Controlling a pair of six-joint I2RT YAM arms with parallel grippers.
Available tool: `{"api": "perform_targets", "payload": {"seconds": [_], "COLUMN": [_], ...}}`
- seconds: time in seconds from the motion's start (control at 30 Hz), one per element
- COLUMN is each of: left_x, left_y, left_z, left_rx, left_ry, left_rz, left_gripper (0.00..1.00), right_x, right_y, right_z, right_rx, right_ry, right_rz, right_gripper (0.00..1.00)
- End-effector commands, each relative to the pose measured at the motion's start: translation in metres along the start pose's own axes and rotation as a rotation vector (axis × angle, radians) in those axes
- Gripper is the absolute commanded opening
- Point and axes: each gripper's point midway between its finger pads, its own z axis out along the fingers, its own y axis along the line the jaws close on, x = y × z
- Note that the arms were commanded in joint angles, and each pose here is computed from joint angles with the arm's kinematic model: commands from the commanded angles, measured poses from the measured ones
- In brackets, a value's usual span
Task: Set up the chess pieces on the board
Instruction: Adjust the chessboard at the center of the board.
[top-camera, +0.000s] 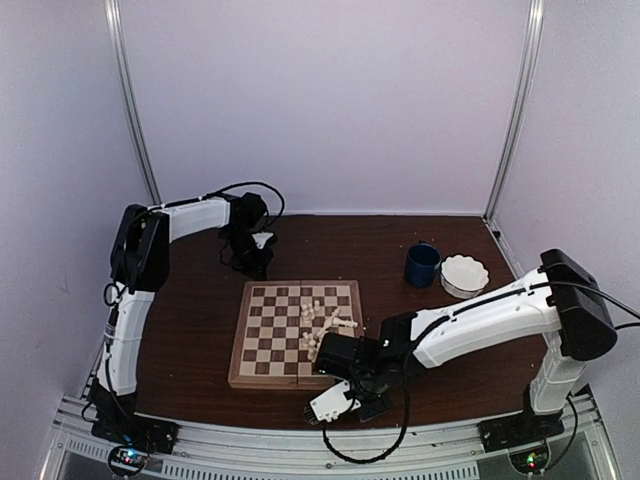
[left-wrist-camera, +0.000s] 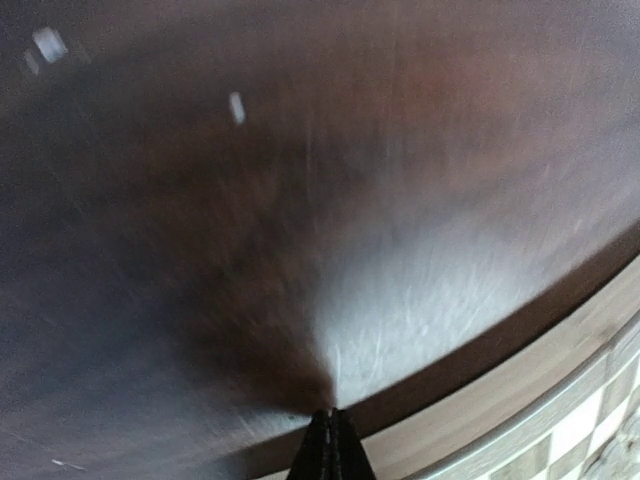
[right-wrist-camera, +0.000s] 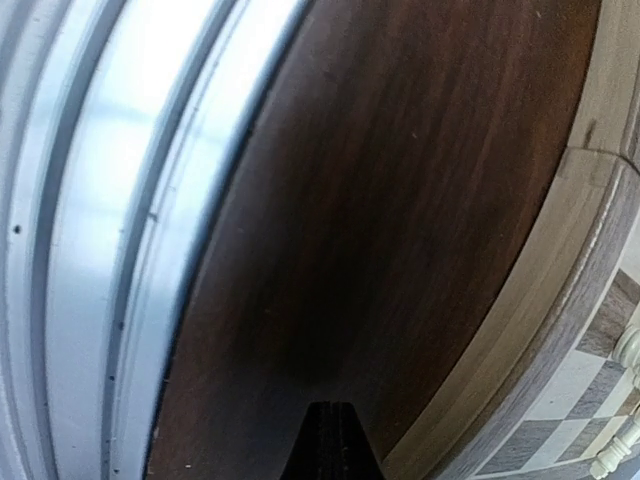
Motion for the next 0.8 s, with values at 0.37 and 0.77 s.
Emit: {"api": "perform_targets", "payload": {"seconds": [0.37, 0.77], "left_x": [0.107, 0.166], "left_y": [-0.029, -0.100], "left_z": [-0.029, -0.025], "left_rx": [0.077, 0.092], "left_ry": [0.142, 0.137], "left_rz": [0.063, 0.112], "left_gripper": [0.00, 0.00], "right_x": [0.096, 0.153], "right_y": [-0.128, -0.188], "right_z": [-0.009, -0.015], "right_rx": [0.303, 0.365], "right_ry": [0.111, 0.086], "right_rz": [0.395, 0.578], "right_gripper": [0.00, 0.00]}}
